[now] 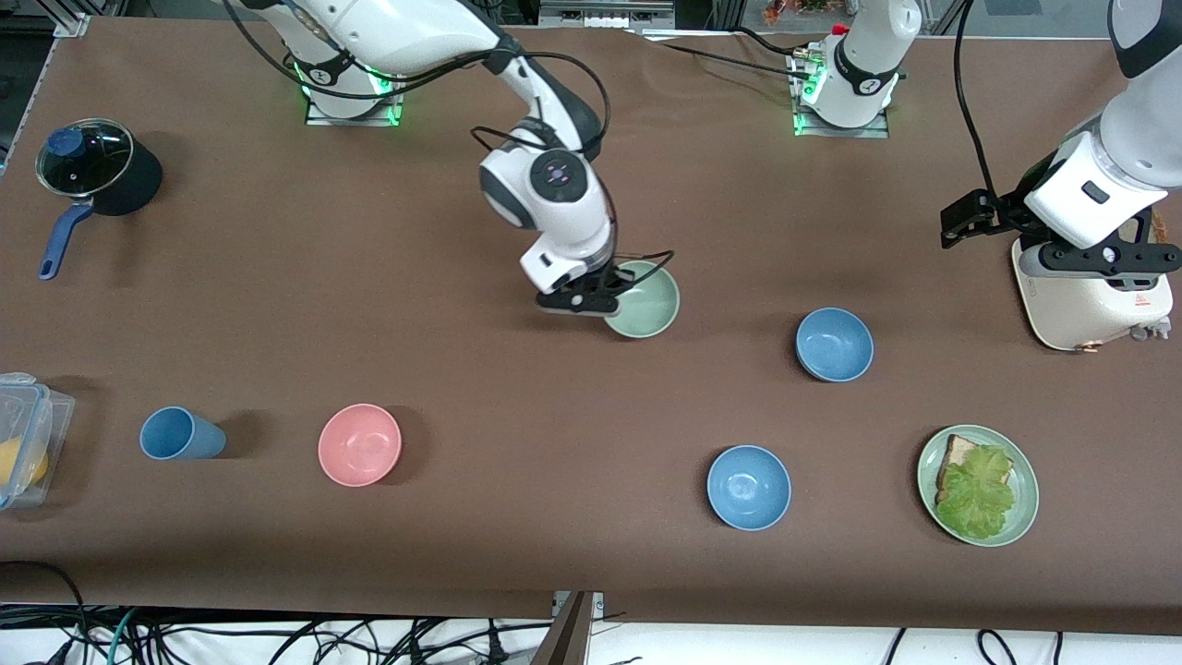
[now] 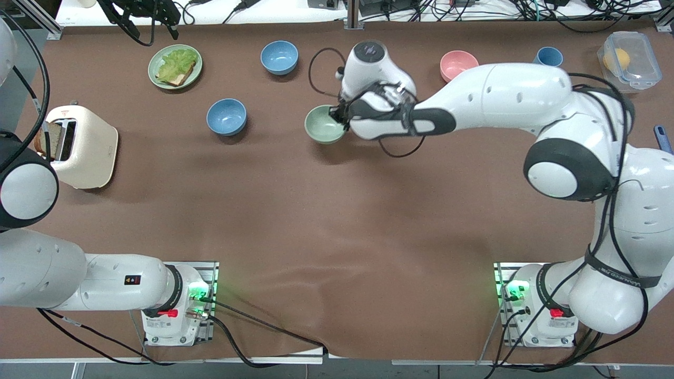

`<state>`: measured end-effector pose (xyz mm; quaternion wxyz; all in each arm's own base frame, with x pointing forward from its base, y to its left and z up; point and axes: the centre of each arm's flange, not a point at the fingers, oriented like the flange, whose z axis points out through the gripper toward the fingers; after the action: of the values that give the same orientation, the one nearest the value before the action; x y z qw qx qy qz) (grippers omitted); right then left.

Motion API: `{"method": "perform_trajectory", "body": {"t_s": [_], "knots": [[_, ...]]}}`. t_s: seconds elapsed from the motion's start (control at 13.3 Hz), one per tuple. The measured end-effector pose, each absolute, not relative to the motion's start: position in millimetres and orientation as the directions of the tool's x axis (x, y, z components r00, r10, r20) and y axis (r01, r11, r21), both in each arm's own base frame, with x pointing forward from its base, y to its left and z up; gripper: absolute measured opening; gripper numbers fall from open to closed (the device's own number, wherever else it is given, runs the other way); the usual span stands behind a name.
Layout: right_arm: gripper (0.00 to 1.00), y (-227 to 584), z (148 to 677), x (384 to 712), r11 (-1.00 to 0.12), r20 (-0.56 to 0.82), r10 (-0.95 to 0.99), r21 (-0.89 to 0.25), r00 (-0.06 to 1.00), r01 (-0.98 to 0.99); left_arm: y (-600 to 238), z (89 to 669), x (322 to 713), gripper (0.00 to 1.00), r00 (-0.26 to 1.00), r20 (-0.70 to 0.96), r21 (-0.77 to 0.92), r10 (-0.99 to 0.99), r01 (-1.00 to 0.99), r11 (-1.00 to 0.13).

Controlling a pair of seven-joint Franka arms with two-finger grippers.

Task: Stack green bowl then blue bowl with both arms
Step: 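Slide the green bowl with the right gripper toward the table middle, then release the green bowl and withdraw the right gripper while the left gripper reaches out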

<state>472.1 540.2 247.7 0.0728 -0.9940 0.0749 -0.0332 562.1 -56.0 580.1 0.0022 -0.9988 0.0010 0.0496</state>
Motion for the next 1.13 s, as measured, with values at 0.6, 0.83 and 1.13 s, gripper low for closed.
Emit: {"method": "perform_trajectory", "body": {"t_s": [0.6,0.83,1.13], "knots": [[0.53,557,229,463,-0.972,0.107,-0.204,-0.143,0.973,-0.188,-56,580,562,1.00,0.995,-0.099,-0.004,-0.001,-0.002,-1.000],[0.83,536,275,502,-0.958,0.103,-0.272,-0.120,0.957,-0.260,-56,574,565,1.00,0.994,-0.110,-0.004,-0.002,-0.002,-1.000],[1.00,415,391,591,-0.947,-0.008,-0.301,-0.119,0.954,-0.299,-57,558,571,1.00,0.990,-0.138,-0.003,-0.004,-0.004,-1.000]]}}
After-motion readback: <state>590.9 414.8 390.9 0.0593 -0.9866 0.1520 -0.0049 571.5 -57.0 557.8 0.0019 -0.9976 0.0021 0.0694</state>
